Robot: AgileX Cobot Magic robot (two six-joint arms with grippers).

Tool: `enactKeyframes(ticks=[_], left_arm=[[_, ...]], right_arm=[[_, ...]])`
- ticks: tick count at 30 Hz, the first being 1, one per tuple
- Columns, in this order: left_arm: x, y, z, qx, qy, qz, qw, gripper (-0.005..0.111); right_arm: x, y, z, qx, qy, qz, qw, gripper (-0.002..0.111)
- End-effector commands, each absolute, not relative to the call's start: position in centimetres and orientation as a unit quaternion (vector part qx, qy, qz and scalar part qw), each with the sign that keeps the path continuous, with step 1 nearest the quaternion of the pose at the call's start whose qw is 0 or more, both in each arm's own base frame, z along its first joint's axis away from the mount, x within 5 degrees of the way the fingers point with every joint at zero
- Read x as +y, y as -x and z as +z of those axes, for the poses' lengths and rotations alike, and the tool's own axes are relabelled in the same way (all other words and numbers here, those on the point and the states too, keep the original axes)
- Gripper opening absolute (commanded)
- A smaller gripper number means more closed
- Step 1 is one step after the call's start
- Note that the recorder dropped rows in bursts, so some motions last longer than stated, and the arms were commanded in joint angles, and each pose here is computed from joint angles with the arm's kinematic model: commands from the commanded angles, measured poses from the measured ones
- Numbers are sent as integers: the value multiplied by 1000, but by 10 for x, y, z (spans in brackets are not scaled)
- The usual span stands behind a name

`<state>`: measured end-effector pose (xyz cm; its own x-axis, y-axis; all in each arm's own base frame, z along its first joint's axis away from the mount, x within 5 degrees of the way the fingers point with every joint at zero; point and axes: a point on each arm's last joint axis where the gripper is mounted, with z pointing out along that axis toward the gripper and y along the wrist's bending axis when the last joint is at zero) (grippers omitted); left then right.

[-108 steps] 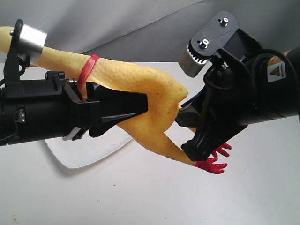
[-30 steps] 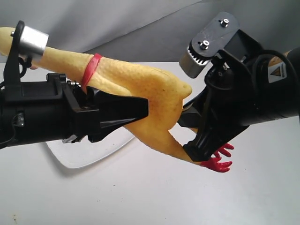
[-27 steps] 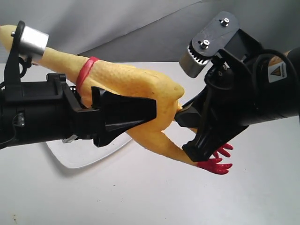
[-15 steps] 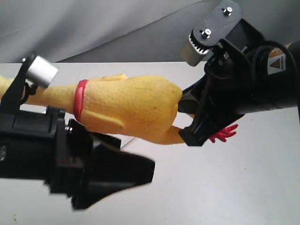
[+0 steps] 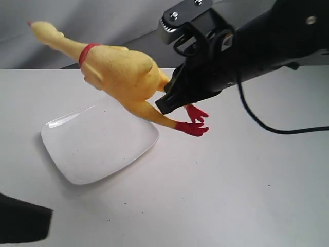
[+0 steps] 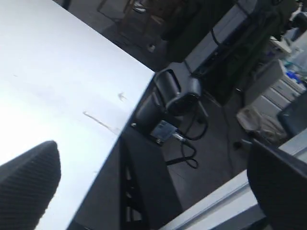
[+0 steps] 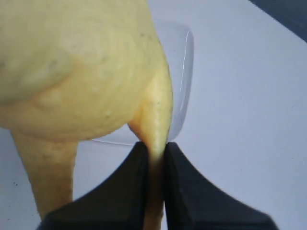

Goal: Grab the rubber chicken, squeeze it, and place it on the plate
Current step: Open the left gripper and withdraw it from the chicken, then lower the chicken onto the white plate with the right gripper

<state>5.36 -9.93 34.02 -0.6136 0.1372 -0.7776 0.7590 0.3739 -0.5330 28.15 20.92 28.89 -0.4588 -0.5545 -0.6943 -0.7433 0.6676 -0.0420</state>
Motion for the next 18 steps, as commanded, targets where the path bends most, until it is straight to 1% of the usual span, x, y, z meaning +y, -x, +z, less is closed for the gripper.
enactKeyframes(ticks=[1, 5, 10, 14, 18], left_arm=[[-78, -40, 342, 785, -251, -413, 387, 103], [-63, -31, 340, 801, -215, -372, 417, 103], [-55, -24, 338, 805, -207, -351, 433, 103], [-54, -21, 339, 802, -207, -351, 437, 103], [-54, -21, 339, 802, -207, -351, 437, 103]], right_arm=[[225, -309, 263, 845, 376, 132, 356, 0], [236, -323, 228, 854, 371, 138, 339, 0], [248, -328, 195, 850, 390, 156, 317, 0], [254, -330, 176, 849, 397, 175, 303, 0], [255, -332, 166, 851, 398, 173, 296, 0]])
